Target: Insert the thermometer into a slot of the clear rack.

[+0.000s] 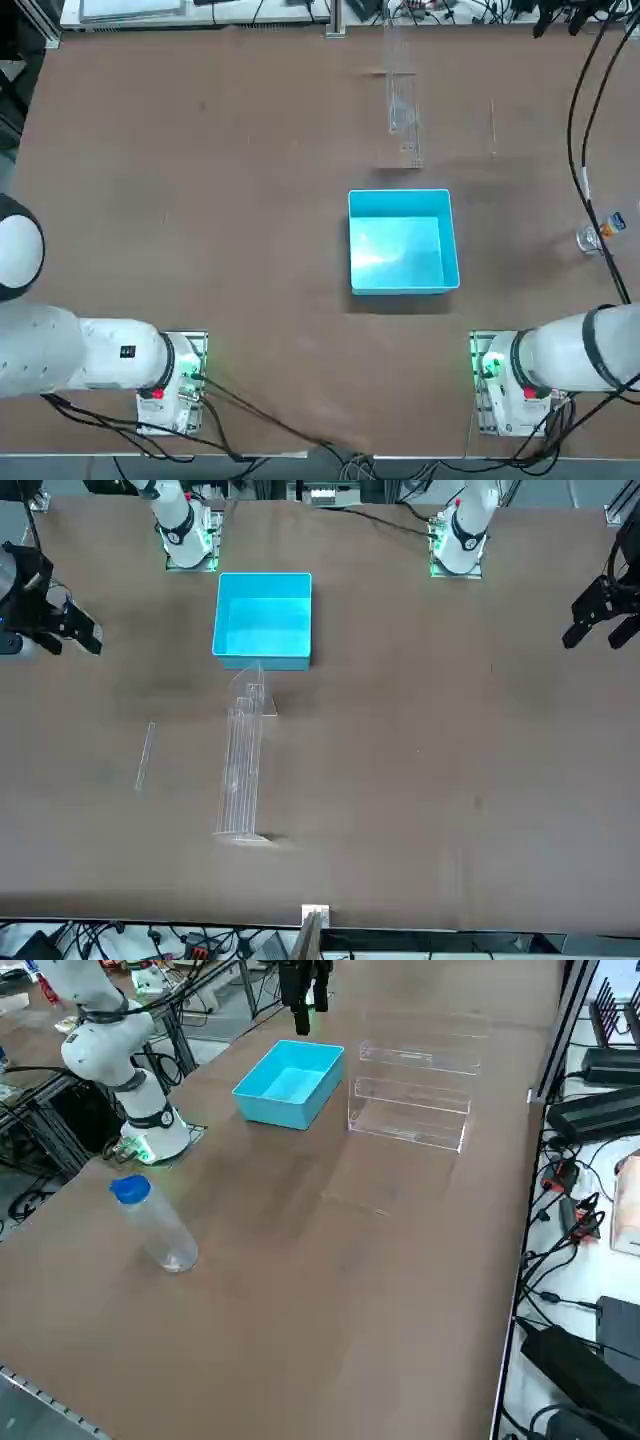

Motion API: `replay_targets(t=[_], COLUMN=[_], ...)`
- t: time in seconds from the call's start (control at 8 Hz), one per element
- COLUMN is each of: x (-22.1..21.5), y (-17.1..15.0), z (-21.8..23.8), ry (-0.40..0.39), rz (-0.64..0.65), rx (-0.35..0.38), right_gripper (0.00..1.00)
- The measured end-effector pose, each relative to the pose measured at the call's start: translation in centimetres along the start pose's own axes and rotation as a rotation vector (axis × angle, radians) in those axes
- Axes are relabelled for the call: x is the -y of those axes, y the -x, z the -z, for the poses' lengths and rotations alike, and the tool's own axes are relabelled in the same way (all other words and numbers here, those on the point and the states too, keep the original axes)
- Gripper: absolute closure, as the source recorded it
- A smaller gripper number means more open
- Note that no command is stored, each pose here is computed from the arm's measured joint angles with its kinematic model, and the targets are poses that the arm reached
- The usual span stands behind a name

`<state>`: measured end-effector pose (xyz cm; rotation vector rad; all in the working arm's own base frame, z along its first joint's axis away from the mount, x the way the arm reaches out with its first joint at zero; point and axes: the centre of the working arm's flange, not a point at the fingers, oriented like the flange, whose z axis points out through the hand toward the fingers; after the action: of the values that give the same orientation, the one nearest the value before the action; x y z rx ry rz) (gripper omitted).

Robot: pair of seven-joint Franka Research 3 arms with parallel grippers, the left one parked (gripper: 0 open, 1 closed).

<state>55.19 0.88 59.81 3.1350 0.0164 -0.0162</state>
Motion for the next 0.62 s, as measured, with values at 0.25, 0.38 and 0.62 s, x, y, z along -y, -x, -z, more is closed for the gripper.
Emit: replay_targets(t=[0.25,0.38,0.62], x=[-0.01,-0.01,-0.01], y=[0.0,0.0,0.0], z=[0.0,0.0,0.0], ry=[0.0,0.0,0.0], rz=[0.0,0.0,0.0], rx=[0.0,0.0,0.0], right_gripper=[0.0,0.0,0.0])
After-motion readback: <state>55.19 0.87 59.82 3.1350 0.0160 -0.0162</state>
